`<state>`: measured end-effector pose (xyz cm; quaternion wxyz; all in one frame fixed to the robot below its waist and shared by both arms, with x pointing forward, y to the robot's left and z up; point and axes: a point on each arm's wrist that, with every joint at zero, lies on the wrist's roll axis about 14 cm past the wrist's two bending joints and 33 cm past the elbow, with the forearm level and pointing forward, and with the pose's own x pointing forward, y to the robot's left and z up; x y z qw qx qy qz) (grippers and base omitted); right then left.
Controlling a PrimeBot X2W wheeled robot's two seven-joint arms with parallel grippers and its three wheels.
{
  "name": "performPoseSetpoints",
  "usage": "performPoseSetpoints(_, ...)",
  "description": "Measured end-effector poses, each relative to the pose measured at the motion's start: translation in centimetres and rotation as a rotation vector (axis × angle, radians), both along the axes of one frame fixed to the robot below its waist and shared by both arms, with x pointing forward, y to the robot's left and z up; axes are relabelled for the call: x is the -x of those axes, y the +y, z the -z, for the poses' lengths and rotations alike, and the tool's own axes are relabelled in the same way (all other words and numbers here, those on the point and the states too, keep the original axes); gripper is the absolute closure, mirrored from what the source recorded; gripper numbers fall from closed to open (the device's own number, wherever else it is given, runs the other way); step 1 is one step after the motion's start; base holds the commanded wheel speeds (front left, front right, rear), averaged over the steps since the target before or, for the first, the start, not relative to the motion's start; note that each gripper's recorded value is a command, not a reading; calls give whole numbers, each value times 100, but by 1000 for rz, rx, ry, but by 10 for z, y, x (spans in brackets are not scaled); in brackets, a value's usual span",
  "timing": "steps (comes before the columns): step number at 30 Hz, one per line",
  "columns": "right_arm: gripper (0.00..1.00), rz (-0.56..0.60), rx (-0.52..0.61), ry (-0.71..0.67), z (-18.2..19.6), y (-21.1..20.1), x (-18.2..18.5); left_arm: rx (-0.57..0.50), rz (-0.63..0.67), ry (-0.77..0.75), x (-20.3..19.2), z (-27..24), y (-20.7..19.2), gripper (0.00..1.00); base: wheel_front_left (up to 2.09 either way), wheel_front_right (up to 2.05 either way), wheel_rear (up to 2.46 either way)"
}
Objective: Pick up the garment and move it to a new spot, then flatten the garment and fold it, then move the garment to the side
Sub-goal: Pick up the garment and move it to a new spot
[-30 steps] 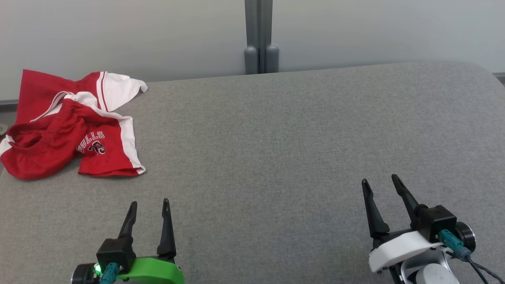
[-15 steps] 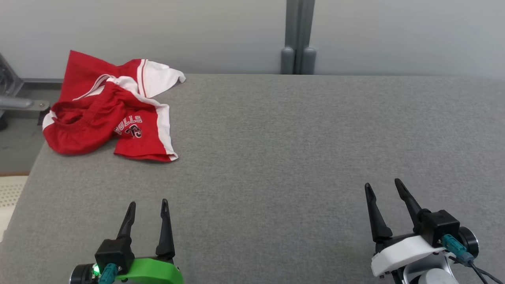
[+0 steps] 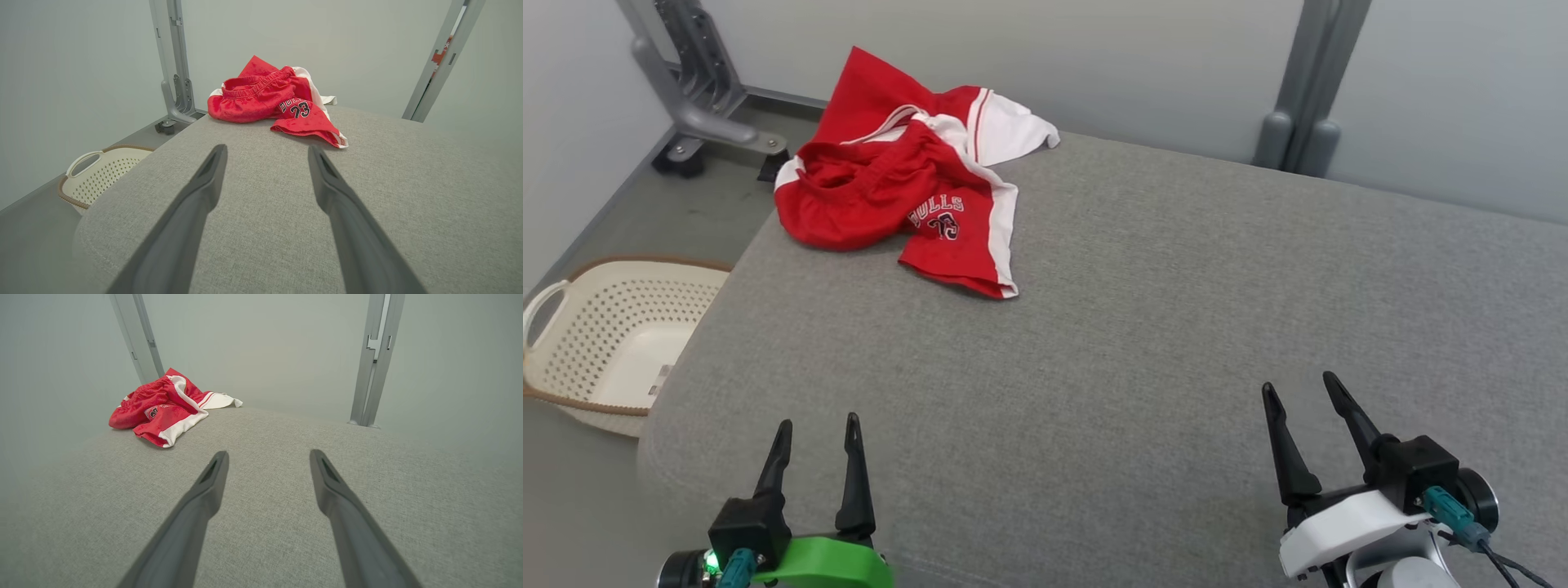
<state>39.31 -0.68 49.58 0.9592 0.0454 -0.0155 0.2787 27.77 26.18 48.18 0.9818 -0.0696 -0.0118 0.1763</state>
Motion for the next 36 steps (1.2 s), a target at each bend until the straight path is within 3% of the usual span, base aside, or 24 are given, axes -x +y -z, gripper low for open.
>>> performPoseSetpoints(10,0,-87,0,8,5,32,-4,11,-93,13,18,2,20,0,0,0,0)
performPoseSetpoints(16,0,-64,9,-10,4,25,-14,13,-137,19,14,2,33,0,0,0,0)
performPoseSetpoints(20,0,-30,11,-17,5,15,-23,-50,-160,-25,-3,-20,54,0,0,0,0)
performPoseSetpoints(27,0,33,30,-36,13,-3,-52,-343,-44,-150,-84,-102,87,0,0,0,0)
performPoseSetpoints(31,0,69,55,-33,26,-14,-68,-459,80,-121,-152,-127,84,0,0,0,0)
performPoseSetpoints(33,0,86,80,-20,38,-21,-75,-466,134,-54,-187,-124,81,0,0,0,0)
performPoseSetpoints(36,0,108,109,-1,54,-30,-83,-382,171,31,-230,-107,78,0,0,0,0)
